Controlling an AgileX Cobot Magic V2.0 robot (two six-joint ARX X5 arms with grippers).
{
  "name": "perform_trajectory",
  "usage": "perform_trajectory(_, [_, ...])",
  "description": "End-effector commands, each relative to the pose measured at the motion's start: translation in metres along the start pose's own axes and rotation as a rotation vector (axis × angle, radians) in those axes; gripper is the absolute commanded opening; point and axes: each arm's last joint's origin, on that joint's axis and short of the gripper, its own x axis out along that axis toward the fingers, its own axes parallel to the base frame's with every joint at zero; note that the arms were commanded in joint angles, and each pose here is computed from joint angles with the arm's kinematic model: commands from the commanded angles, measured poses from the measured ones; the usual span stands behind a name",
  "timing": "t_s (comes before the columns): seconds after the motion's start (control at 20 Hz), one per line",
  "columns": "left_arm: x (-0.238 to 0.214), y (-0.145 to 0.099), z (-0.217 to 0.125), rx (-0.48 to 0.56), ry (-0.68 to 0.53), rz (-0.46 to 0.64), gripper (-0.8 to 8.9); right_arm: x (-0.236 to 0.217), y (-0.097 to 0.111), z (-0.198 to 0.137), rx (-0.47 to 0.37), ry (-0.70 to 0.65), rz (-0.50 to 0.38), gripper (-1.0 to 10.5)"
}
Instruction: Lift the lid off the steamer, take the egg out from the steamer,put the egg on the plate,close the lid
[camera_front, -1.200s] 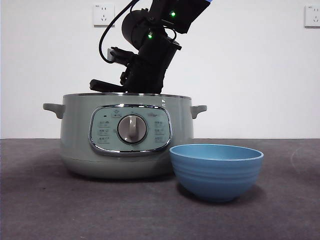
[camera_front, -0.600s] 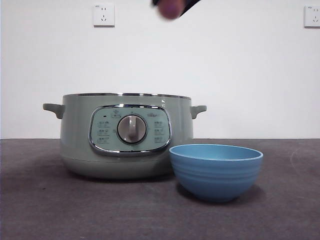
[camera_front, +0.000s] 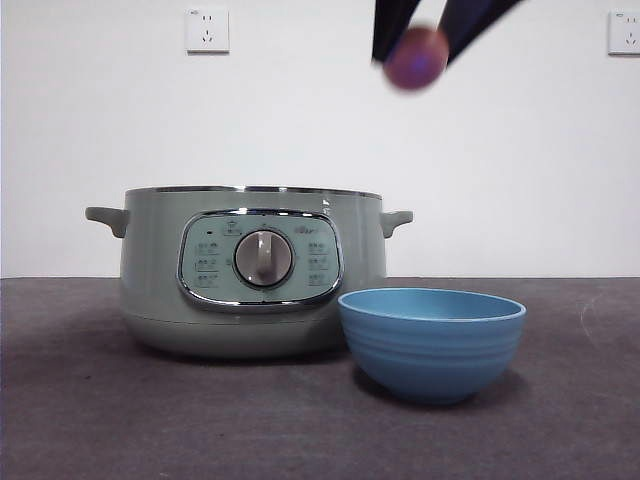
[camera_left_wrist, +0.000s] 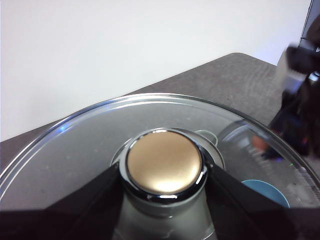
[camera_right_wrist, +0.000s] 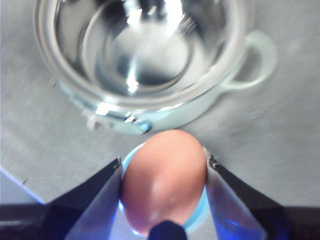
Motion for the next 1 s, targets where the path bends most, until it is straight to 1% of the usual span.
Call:
perform_trajectory(0.05, [-0.009, 0.0, 0.007, 0.016, -0.068, 0.002, -0.08, 0.03, 0.001, -0.017, 0.027, 0.047, 0.032, -0.2])
perform_trajectory(0.25, [-0.009, 0.0, 0.006, 0.022, -0.059, 0.002, -0.08, 0.069, 0.002, -0.046, 0.059, 0.078, 0.041, -0.2])
perform_trajectory(0.5, [-0.009, 0.0, 0.006, 0.022, -0.054, 0.001, -0.08, 0.102, 0.001, -0.074, 0.077, 0.051, 0.045, -0.2])
perform_trajectory(0.6, [-0.009, 0.0, 0.006, 0.022, -0.053, 0.001, -0.08, 0.114, 0.001, -0.081, 0.076, 0.051, 0.041, -0.2])
perform_trajectory(0.8, [-0.009, 0.0, 0.006, 0.021, -0.051, 0.0, -0.08, 0.132, 0.001, -0.082, 0.065, 0.042, 0.038, -0.2])
perform_trajectory(1.0, [-0.009, -0.001, 0.004, 0.02, -0.029, -0.001, -0.08, 0.152, 0.001, -0.088, 0.06, 0.105, 0.026, -0.2])
